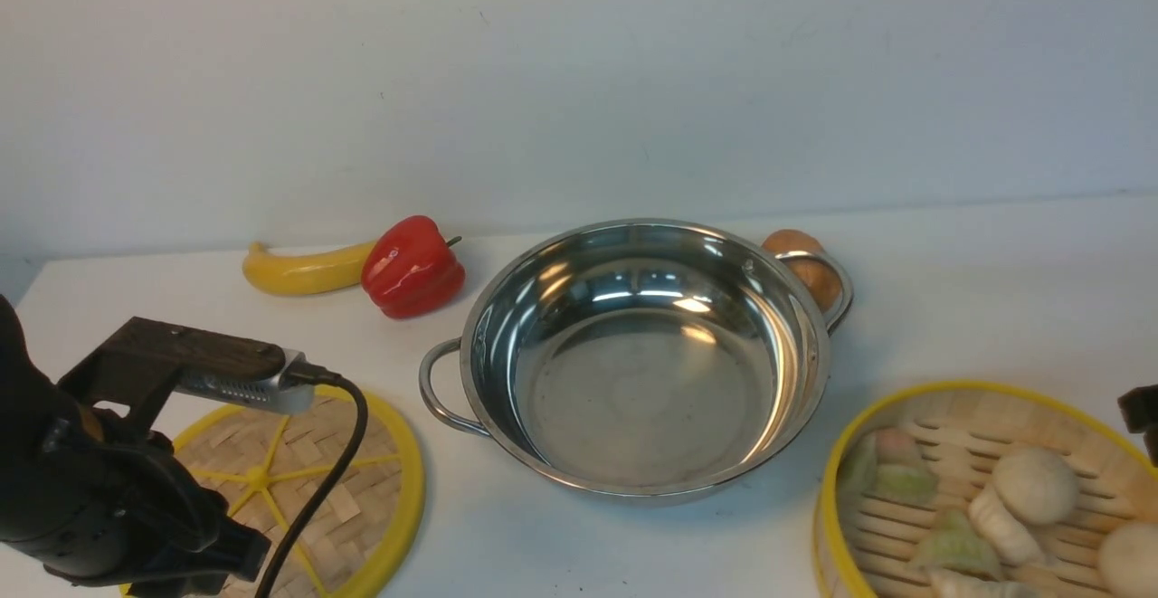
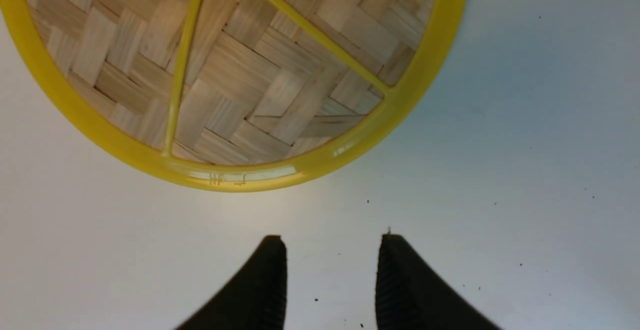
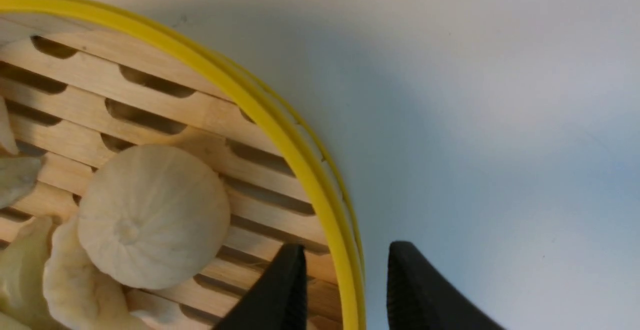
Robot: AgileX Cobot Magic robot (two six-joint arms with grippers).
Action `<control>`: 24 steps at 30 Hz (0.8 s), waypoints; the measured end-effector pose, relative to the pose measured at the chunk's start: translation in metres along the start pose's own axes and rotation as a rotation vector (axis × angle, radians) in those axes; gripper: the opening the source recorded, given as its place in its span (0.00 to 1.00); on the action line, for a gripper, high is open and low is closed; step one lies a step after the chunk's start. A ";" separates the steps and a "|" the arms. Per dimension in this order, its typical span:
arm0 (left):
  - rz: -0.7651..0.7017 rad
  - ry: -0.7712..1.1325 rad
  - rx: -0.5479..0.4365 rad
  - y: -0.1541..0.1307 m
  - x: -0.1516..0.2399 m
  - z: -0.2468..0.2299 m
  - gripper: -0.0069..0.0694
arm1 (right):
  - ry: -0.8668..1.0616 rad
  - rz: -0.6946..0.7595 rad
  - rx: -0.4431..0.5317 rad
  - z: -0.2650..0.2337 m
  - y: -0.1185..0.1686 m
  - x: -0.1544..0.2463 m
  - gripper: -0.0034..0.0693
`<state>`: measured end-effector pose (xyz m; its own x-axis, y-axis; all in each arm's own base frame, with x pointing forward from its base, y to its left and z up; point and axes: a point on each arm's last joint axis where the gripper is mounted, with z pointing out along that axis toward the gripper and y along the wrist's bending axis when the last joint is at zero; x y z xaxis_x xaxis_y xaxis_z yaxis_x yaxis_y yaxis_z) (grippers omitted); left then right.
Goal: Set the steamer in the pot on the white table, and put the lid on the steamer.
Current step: 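Reach for and grasp the rim of the bamboo steamer holding the buns with the right gripper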
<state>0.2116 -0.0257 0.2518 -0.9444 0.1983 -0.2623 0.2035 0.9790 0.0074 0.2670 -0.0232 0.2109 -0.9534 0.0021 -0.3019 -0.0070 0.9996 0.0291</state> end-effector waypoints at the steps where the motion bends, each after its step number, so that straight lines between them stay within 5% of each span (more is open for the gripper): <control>1: 0.000 0.000 0.000 0.000 0.000 0.000 0.41 | 0.002 0.000 0.000 0.000 0.000 0.000 0.38; 24: -0.001 0.000 0.001 0.000 0.000 0.000 0.41 | 0.154 0.020 -0.022 0.047 -0.002 0.003 0.38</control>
<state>0.2116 -0.0258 0.2518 -0.9445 0.1971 -0.2627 0.2026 0.9792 0.0065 0.2788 -0.0238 0.1650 -0.9883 0.0160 -0.1518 0.0077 0.9984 0.0551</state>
